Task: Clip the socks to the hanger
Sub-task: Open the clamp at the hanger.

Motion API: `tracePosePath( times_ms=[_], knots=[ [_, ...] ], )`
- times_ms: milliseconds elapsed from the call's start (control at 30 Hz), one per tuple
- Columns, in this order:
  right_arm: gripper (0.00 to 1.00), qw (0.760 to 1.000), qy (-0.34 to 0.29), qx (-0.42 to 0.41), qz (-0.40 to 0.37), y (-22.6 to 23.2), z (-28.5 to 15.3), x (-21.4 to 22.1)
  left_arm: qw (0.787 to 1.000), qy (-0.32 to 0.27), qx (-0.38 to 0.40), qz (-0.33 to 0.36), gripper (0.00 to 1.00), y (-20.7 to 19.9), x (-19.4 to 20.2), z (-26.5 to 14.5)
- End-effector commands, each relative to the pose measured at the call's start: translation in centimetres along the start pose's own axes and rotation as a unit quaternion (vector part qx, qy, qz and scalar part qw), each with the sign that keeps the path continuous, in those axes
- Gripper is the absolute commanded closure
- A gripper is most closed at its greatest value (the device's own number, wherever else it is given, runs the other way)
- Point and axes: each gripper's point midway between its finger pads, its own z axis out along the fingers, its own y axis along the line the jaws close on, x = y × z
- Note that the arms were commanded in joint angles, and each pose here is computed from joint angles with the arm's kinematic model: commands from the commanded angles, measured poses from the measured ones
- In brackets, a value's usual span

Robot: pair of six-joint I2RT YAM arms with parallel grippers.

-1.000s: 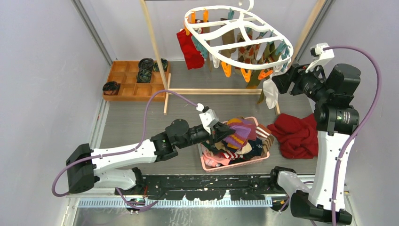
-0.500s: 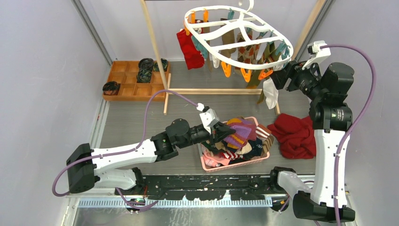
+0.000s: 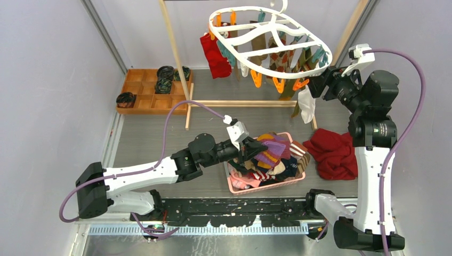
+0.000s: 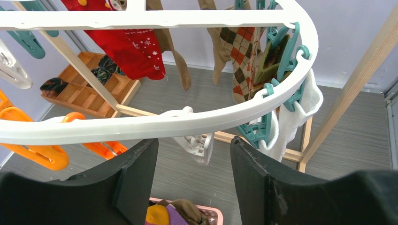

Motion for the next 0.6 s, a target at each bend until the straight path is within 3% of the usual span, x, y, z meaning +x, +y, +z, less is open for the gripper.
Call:
tracePosePath(
  times_ms=[0,567],
  knots=[
    [0.37,0.999,-0.036,0.006,-0.014,0.18,-0.11,-1.99,1.000,-0.028,0.003,0.002,1.00,-0.22,-2.58,0.59],
    [0.49,0.999,-0.037,0.015,-0.030,0.32,0.19,-2.31,1.000,-0.023,-0.001,-0.001,1.00,-0.04,-2.51,1.04]
  ],
)
